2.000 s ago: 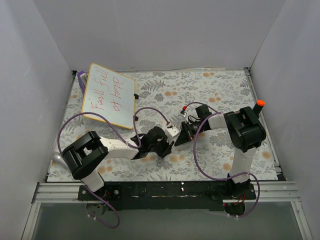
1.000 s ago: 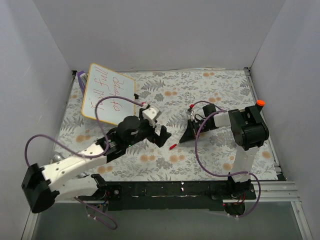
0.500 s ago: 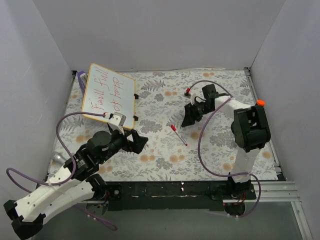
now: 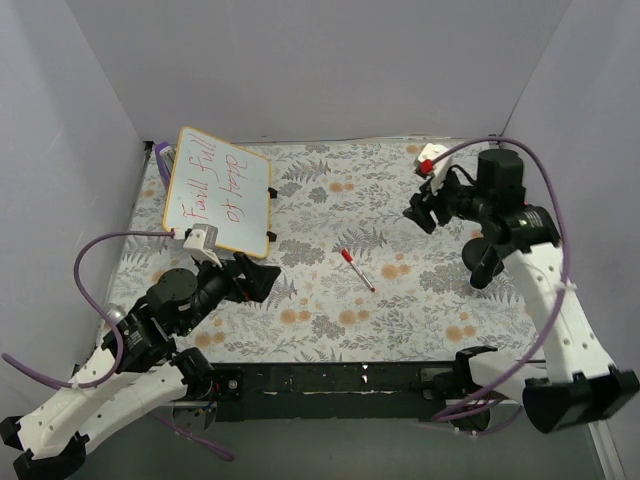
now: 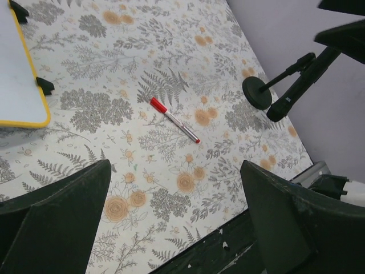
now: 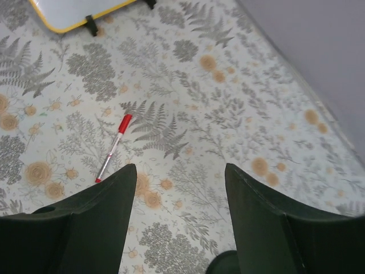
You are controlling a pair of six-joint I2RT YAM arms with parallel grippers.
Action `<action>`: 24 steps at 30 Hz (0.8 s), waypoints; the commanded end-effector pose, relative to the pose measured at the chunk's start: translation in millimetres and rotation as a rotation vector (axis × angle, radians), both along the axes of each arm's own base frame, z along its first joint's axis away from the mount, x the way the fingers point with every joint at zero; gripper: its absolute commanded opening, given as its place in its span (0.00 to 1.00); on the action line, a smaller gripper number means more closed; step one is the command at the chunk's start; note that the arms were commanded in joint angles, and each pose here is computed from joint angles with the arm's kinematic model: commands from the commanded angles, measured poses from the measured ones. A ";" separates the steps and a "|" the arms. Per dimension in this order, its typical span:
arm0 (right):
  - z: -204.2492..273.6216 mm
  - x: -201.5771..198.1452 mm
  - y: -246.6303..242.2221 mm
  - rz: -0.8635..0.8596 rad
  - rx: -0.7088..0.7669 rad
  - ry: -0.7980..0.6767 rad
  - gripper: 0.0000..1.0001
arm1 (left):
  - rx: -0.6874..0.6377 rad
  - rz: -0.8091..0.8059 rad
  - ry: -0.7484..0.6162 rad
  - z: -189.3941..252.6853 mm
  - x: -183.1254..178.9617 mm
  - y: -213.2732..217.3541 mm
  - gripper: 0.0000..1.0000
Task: Write a sentence on the whiteboard
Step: Put down the whiteboard marker at the center of the board, then reset both arms
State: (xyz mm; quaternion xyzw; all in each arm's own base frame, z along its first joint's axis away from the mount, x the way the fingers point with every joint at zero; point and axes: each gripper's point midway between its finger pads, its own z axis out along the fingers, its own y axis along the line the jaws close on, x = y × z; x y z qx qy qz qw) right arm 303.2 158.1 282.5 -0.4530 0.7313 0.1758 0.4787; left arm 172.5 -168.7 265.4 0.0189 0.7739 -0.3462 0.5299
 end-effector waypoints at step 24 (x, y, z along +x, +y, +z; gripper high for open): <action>43.3 -36.9 -117.9 -0.669 0.304 -0.133 0.91 | 0.028 0.149 -0.409 48.5 -10.5 72.6 0.98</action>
